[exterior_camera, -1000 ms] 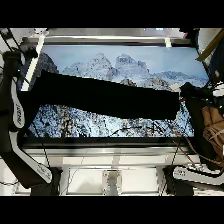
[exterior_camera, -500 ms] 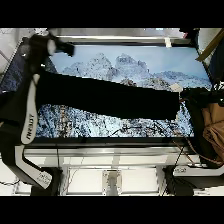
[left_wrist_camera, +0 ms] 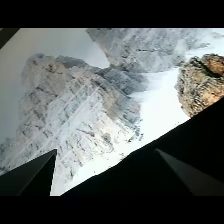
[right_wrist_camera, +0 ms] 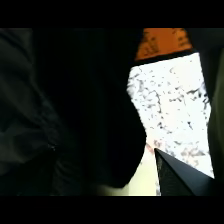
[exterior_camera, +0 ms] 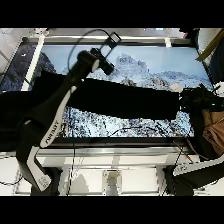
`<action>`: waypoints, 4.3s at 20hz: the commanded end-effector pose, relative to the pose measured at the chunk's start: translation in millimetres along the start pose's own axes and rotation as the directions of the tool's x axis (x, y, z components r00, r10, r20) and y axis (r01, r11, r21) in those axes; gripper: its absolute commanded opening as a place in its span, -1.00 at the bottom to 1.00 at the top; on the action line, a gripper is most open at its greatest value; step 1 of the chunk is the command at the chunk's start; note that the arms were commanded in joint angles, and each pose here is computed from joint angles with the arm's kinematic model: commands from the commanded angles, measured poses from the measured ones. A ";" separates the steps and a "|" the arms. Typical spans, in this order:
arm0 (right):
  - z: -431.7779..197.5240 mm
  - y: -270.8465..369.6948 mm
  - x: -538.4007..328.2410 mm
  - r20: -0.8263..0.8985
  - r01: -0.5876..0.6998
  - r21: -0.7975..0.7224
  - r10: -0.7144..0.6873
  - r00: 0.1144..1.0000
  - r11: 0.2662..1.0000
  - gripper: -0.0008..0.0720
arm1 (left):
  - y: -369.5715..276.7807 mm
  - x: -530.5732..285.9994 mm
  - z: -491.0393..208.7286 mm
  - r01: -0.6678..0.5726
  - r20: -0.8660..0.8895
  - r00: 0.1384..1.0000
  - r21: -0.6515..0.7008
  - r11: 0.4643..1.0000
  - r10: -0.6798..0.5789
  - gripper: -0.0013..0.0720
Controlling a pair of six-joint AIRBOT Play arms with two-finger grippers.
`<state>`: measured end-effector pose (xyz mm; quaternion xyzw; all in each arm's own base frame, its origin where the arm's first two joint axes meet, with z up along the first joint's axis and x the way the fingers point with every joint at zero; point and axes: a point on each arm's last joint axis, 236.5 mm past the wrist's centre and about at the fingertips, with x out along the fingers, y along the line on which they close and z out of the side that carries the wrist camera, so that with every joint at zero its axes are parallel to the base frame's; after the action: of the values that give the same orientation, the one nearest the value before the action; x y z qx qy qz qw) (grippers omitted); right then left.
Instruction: Fold the clothes and pants, and hang the long-sleeved shirts on hangers.
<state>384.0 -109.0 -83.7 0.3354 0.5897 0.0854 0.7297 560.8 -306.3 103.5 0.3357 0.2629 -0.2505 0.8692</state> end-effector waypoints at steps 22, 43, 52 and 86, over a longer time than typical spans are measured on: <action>47.5 220.4 -61.0 0.065 -0.334 -0.301 0.369 0.927 0.893 -0.95 | -215.1 80.9 -49.4 0.380 -0.122 0.910 -0.142 0.914 -0.397 -0.94; -44.9 529.3 183.6 0.168 -0.393 -0.396 0.487 0.857 0.830 0.39 | 222.2 -165.4 -160.4 -0.247 -0.270 0.956 -0.515 0.821 0.118 -0.94; 1.9 365.3 81.3 -0.101 -0.102 -0.467 0.062 0.993 0.878 0.64 | 236.2 -171.3 -176.6 -0.241 -0.259 0.960 -0.579 0.779 0.105 -0.94; -88.8 293.3 57.0 -0.361 -0.154 -0.407 -0.004 0.933 0.900 -0.94 | 81.5 -113.1 -181.3 -0.010 -0.394 0.885 -0.547 0.837 -0.247 -0.94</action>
<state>425.3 224.8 6.7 0.2167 0.6386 0.3226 0.6642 493.2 -47.9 114.7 0.0873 0.5128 -0.0949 0.8487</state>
